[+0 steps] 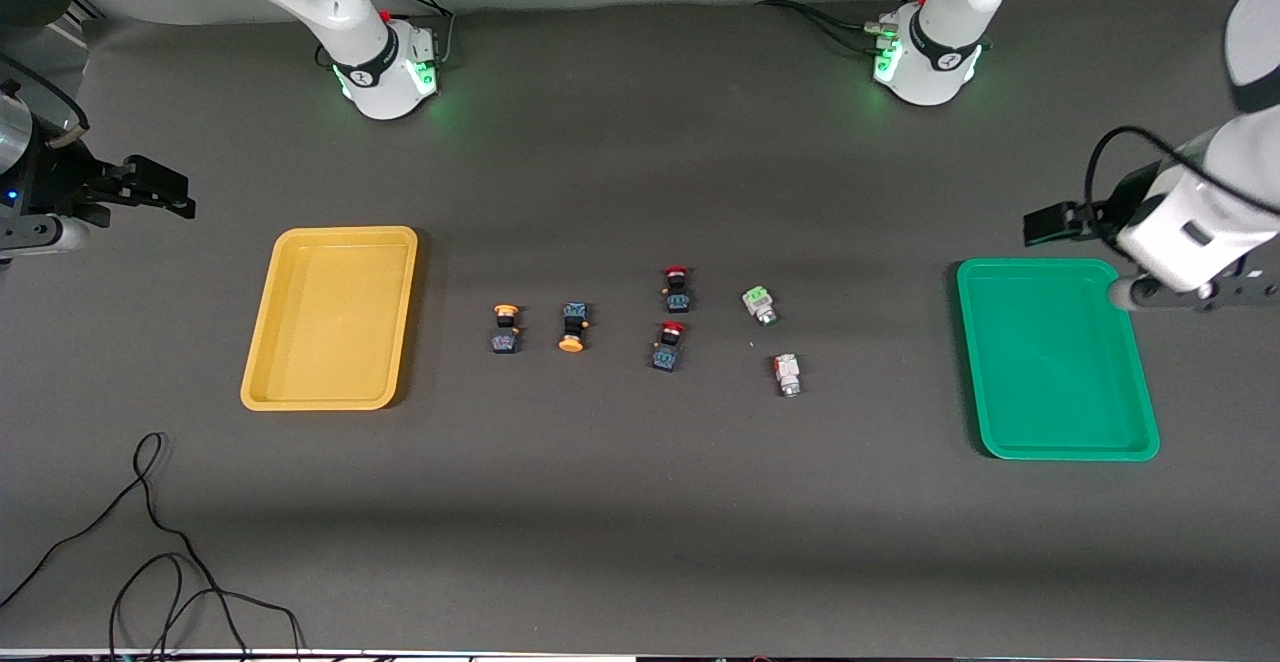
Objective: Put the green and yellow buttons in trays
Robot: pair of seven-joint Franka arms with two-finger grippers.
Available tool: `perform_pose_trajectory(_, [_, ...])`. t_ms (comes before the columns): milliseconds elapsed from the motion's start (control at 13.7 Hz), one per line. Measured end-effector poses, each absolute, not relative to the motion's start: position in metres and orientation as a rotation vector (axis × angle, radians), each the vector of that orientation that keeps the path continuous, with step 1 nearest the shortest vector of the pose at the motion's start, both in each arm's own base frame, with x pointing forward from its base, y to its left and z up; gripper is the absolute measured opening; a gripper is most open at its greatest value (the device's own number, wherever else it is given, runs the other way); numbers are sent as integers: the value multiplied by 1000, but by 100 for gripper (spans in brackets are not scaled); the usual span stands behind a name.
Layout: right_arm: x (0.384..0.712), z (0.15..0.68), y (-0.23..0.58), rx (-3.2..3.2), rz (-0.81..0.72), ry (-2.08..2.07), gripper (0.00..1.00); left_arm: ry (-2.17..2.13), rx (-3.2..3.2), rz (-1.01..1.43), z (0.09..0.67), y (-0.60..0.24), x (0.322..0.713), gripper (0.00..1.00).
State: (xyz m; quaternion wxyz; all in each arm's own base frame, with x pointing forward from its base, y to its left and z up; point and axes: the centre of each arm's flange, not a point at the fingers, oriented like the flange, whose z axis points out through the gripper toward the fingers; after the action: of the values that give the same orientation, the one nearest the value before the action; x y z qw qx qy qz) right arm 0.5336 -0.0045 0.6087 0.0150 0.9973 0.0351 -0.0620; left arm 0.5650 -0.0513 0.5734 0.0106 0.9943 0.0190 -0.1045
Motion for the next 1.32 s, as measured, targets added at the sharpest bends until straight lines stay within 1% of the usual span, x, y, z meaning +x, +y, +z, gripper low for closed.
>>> perform_pose_trajectory(219, [534, 608, -5, 3104, -194, 109, 100, 73, 3103, -209, 579, -46, 555, 100])
perform_pose_trajectory(438, [534, 608, -3, 3103, -195, 113, 100, 60, 3131, -149, 581, -47, 556, 100])
perform_pose_trajectory(1315, [533, 610, -2, 3105, -195, 117, 100, -2, 3134, -157, 578, -47, 556, 100])
